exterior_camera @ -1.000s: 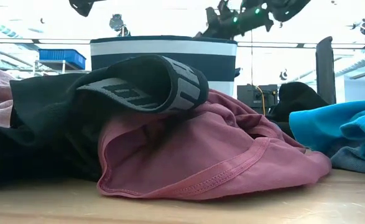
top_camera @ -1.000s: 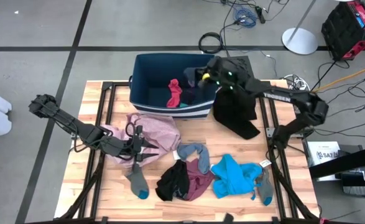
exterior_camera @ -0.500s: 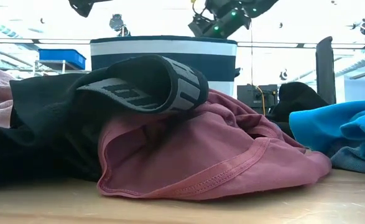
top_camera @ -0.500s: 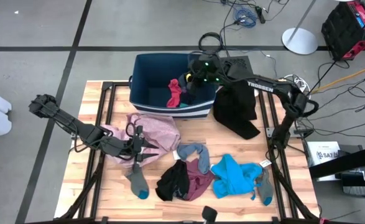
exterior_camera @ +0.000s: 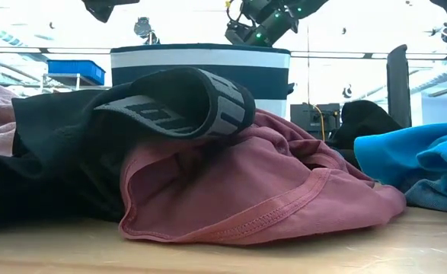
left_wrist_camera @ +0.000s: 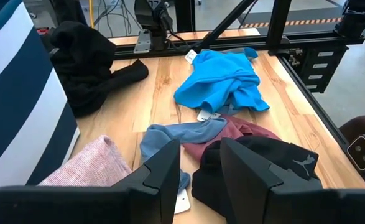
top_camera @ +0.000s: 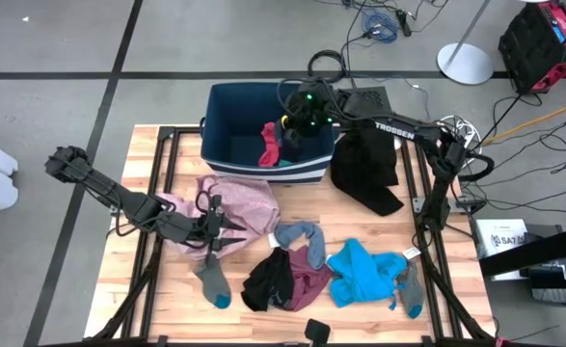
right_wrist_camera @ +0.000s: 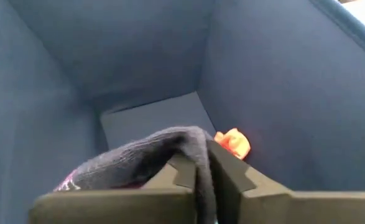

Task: Sort clothes
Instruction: Put the dark blue sock into the blue laundry organizer

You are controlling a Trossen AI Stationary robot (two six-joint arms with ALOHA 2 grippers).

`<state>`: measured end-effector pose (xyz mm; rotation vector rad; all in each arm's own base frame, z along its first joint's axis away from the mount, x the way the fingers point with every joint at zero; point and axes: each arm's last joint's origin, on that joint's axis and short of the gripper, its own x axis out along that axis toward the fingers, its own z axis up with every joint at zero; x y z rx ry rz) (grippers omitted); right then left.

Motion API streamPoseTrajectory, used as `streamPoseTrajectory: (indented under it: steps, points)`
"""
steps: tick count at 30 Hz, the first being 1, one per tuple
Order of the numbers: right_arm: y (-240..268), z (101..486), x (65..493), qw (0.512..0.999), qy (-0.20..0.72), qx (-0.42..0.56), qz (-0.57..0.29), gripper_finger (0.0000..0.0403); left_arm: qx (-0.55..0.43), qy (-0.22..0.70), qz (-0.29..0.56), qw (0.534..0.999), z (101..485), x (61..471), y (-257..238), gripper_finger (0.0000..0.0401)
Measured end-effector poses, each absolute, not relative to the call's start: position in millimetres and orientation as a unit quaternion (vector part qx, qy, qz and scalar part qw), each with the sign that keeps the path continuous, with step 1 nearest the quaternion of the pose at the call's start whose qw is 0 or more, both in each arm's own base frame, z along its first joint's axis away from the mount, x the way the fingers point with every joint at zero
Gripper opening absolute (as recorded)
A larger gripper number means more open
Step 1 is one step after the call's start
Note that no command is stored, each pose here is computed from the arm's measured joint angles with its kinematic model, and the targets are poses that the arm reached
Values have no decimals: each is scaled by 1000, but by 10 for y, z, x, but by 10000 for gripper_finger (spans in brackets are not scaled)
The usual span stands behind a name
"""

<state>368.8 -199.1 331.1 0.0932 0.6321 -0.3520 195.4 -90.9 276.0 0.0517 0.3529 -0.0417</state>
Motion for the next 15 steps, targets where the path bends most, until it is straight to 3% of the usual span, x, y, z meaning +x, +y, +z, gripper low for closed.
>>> streamPoseTrajectory:
  steps: [9,15]
  points:
    - [-1988,3326,3667,933,311,50,-175,162,28,176,-21,984,2758,1954,-909,125]
    - [-1957,3469,3552,934,308,38,-177,213,28,176,-21,984,2758,1953,-909,125]
